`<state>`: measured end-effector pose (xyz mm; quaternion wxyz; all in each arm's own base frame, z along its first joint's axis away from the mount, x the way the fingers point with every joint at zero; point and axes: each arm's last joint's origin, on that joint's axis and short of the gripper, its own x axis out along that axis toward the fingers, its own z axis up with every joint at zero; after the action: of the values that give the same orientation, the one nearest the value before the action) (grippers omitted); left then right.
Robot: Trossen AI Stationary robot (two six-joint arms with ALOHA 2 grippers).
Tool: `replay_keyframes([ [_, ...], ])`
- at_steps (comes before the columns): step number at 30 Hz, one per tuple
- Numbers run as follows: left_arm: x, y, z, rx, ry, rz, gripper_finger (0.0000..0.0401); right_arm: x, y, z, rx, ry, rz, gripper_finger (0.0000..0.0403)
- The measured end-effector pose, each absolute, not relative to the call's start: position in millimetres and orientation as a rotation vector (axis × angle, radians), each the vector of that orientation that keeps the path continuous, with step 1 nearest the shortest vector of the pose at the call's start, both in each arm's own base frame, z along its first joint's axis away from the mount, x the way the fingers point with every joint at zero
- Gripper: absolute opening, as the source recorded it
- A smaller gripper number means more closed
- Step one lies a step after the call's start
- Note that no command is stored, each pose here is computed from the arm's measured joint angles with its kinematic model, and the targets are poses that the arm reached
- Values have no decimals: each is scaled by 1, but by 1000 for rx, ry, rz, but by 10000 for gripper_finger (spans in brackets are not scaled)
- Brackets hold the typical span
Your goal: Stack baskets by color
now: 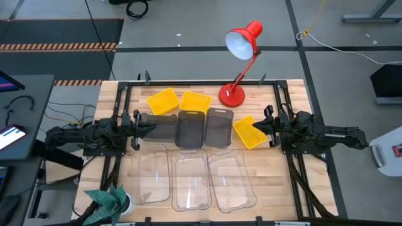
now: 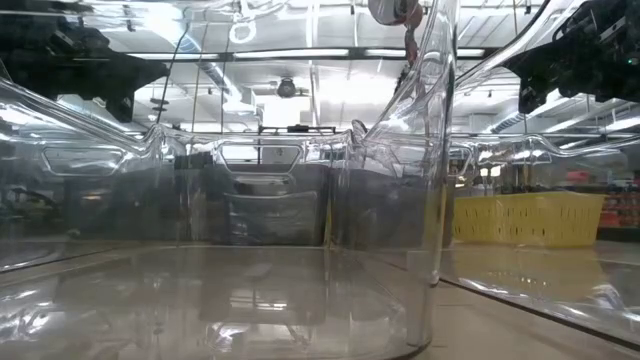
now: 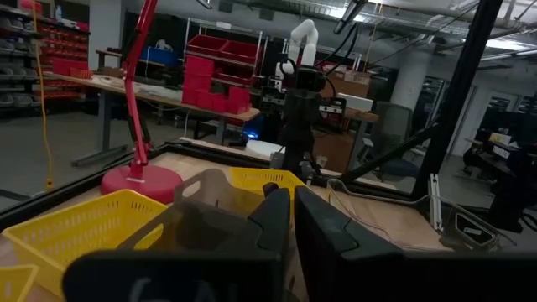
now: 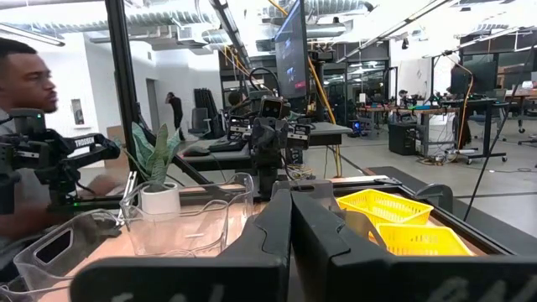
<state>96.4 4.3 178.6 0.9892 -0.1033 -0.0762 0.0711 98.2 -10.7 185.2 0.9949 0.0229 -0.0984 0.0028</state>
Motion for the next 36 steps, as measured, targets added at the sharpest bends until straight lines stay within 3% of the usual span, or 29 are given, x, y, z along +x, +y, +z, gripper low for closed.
replay_keyframes([
  [36,96,4,179,-207,-153,142,26,98,-11,185,46,-198,5,16],
])
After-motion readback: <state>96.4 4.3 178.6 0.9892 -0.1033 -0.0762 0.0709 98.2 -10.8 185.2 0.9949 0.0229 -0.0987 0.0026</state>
